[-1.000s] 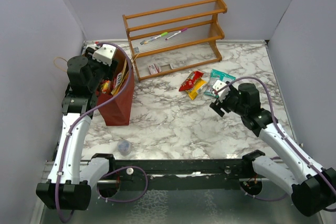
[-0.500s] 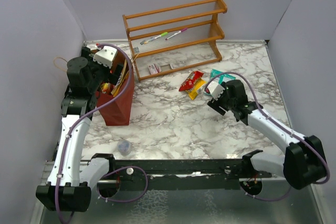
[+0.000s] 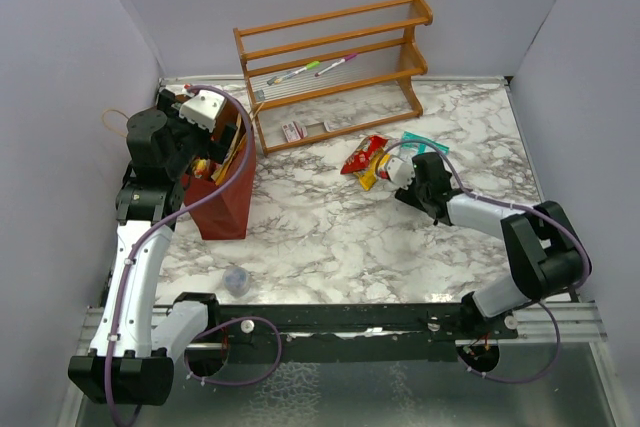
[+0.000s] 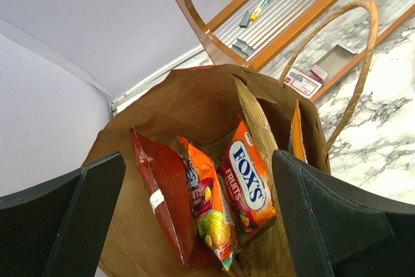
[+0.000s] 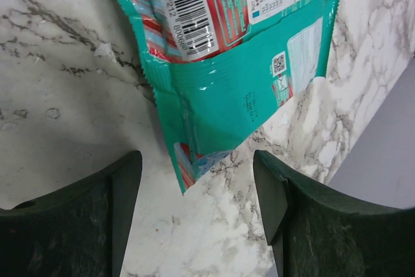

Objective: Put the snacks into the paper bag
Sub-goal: Pick up the snack from the center of the board.

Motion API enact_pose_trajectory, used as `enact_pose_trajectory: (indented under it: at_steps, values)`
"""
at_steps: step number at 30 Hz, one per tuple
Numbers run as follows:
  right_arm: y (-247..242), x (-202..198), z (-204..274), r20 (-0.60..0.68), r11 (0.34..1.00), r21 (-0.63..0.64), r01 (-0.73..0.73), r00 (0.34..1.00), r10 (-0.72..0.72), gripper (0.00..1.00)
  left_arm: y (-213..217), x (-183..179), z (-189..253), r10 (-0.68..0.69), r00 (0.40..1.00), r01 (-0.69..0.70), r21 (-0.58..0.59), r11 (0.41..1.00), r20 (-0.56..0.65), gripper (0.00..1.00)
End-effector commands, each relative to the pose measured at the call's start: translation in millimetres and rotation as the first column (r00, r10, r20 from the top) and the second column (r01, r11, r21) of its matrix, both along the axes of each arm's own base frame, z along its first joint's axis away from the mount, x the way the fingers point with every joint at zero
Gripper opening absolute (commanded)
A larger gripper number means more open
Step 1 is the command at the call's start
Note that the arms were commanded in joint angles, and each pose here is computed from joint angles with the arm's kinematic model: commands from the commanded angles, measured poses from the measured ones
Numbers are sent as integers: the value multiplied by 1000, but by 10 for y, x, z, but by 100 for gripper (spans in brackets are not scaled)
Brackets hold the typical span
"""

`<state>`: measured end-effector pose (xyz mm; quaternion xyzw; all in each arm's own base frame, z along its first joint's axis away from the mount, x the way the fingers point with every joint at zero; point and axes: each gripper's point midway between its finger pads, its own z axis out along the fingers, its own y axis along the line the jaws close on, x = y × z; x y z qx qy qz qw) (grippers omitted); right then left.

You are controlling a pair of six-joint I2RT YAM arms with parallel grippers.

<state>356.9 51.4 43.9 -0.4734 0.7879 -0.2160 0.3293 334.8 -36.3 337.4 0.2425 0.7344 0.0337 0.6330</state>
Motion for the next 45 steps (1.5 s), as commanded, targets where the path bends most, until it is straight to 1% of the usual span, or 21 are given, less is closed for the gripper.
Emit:
enact_pose_trajectory:
  at_steps: [1, 5, 8, 12, 17, 21, 24, 25, 32, 35, 37, 41, 45]
  values:
    - [-71, 172, 10, 48, 998, -62, 21, 999, -18, 68, -28, -54, 16, -28, 1000, 28, 7, 1000, 8, 99]
    - [-86, 201, -34, 45, 996, -84, 21, 999, -18, 63, -47, -54, -2, -39, 999, 39, 6, 999, 1, 99]
    - [-91, 187, -84, 31, 996, -90, 20, 999, -17, 57, -88, -61, 17, -62, 998, 62, 3, 998, 6, 99]
    - [-90, 167, -136, 17, 996, -89, 19, 1000, -17, 47, -219, -61, 120, -113, 993, 114, -67, 991, 23, 99]
    - [-72, 156, -95, 15, 997, -73, 15, 1000, -14, 31, -368, -99, 246, -183, 983, 186, -118, 975, 33, 99]
    - [18, 135, -6, -4, 1000, -18, 0, 1000, 0, 16, -458, -150, 314, -233, 972, 233, -129, 964, 17, 93]
    - [88, 121, 105, -13, 1000, 25, -12, 1000, 13, 4, -517, -182, 391, -259, 966, 260, -123, 958, 22, 90]
    - [106, 114, 147, -15, 999, 39, -14, 1000, 15, 2, -540, -193, 412, -270, 963, 271, -119, 955, 24, 89]
    - [210, 13, 580, 0, 991, 131, -36, 999, 36, 1, -725, -297, 380, -356, 934, 354, -111, 928, 6, 85]
    - [285, -125, 808, -4, 980, 185, -78, 997, 80, 1, -806, -339, 358, -394, 919, 392, -95, 915, -7, 83]
    - [354, -250, 941, -14, 967, 225, -120, 992, 127, 1, -892, -395, 338, -437, 899, 434, -95, 896, -15, 83]
    - [557, -522, 1218, -15, 916, 332, -228, 969, 246, 1, -1113, -530, 271, -538, 842, 531, -112, 840, -40, 80]
    - [854, -813, 1507, -10, 814, 472, -338, 922, 388, 1, -1315, -609, 251, -597, 799, 587, -120, 801, -74, 78]
